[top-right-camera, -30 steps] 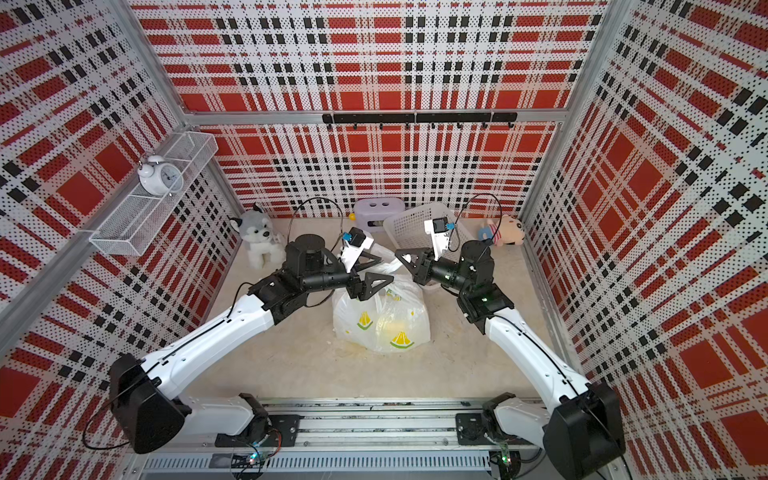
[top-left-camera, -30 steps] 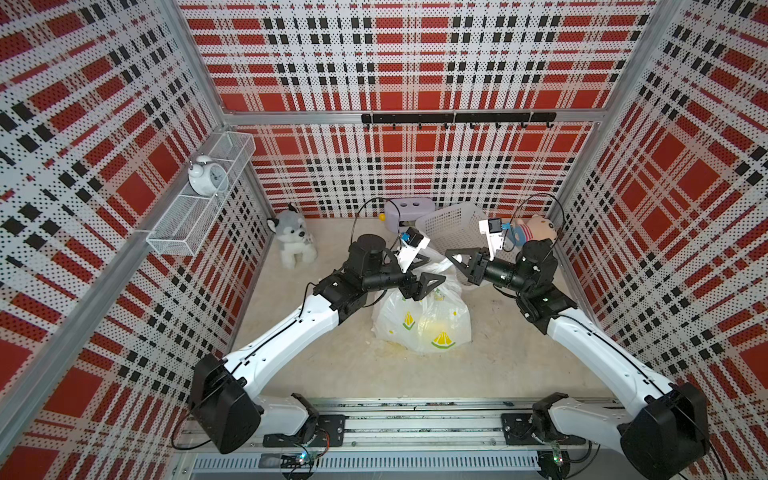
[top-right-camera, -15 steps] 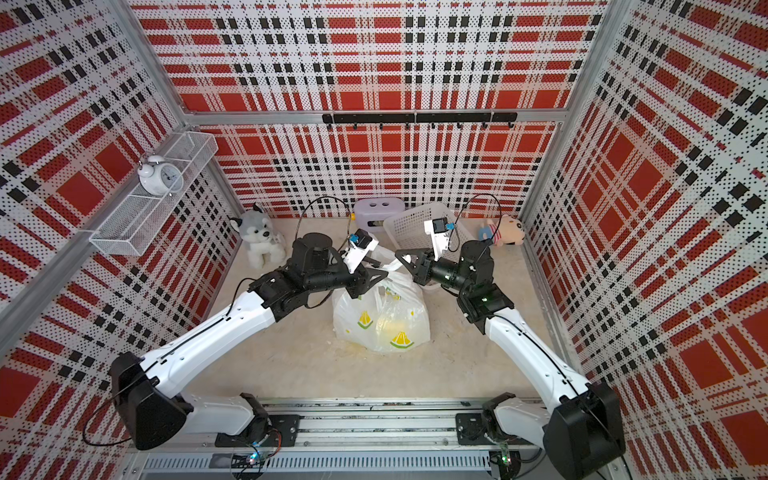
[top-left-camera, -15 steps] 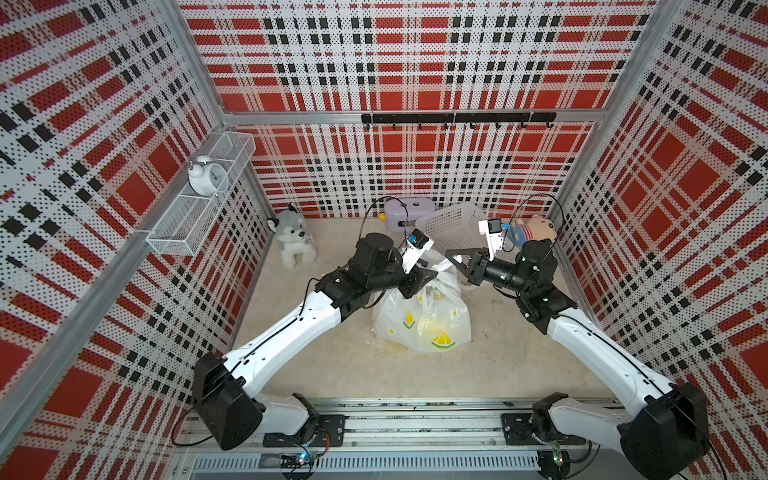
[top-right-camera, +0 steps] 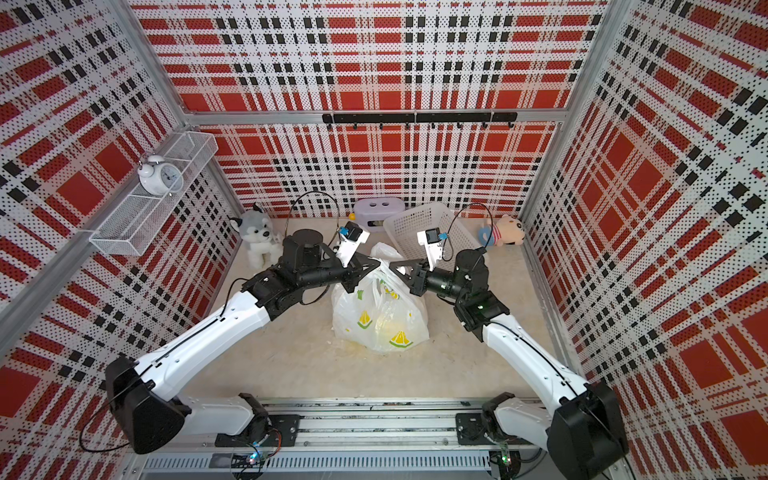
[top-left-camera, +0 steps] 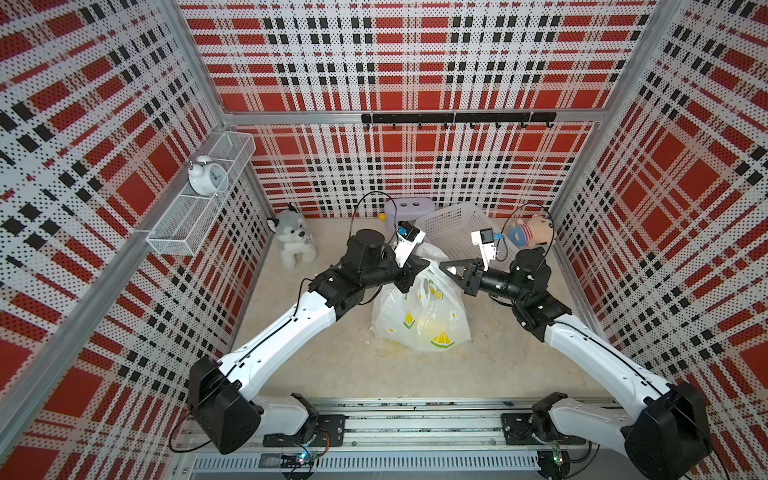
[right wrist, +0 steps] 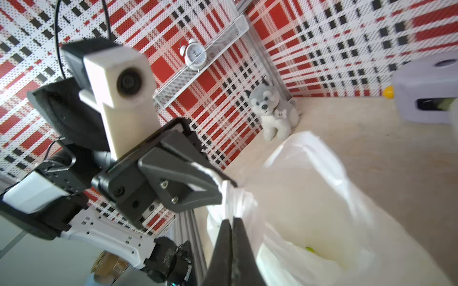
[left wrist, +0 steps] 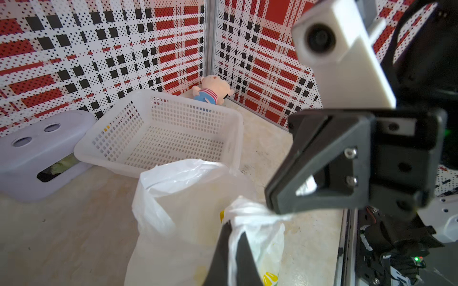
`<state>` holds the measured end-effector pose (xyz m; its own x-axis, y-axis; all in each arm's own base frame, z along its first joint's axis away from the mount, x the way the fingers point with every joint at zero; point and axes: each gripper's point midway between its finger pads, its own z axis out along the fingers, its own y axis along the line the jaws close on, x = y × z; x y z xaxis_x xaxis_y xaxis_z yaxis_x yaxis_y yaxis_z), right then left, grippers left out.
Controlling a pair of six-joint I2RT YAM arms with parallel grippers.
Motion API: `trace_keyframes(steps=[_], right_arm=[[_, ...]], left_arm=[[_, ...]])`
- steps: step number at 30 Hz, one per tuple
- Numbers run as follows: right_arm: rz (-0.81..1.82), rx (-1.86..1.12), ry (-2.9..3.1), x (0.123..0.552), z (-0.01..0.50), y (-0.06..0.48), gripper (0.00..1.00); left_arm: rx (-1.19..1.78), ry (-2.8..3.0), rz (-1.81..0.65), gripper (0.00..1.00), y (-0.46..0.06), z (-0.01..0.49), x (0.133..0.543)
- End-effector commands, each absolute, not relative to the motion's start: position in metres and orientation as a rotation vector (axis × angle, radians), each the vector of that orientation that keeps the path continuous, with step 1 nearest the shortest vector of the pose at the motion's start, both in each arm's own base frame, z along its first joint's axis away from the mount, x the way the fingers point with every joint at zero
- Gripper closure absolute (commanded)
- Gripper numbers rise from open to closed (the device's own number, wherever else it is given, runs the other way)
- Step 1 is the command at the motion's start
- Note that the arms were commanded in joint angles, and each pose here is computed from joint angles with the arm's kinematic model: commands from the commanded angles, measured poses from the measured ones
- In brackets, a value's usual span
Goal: Place the banana into a plastic bag & tie a knot
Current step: Cross the plastic bag at the center of the board.
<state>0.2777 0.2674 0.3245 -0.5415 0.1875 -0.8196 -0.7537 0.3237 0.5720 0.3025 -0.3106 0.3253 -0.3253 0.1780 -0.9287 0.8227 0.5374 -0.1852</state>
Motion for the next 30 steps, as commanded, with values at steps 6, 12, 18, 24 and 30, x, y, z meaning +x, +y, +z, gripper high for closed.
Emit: trace_keyframes(steps=[6,12,18,24,30], right_arm=[[1.385,-0.622,1.724,0.241,0.309,0.295,1.00],[1.354,-0.607,1.739,0.243,0.309,0.292,1.00],[1.350,-0.604,1.752,0.245,0.306,0.293,1.00],[1.351,-0.608,1.758,0.247,0.305,0.295,1.00],[1.348,-0.612,1.766,0.247,0.305,0.295,1.00]], left_arm=[[0.711,1.800,-0.891,0.64,-0.300,0.341,0.312],[0.764,1.802,-0.848,0.20,-0.286,0.338,0.306],[0.826,1.794,-0.835,0.02,-0.282,0.341,0.297],[0.856,1.829,-0.787,0.02,-0.272,0.330,0.290],[0.858,1.875,-0.623,0.02,-0.246,0.321,0.287]])
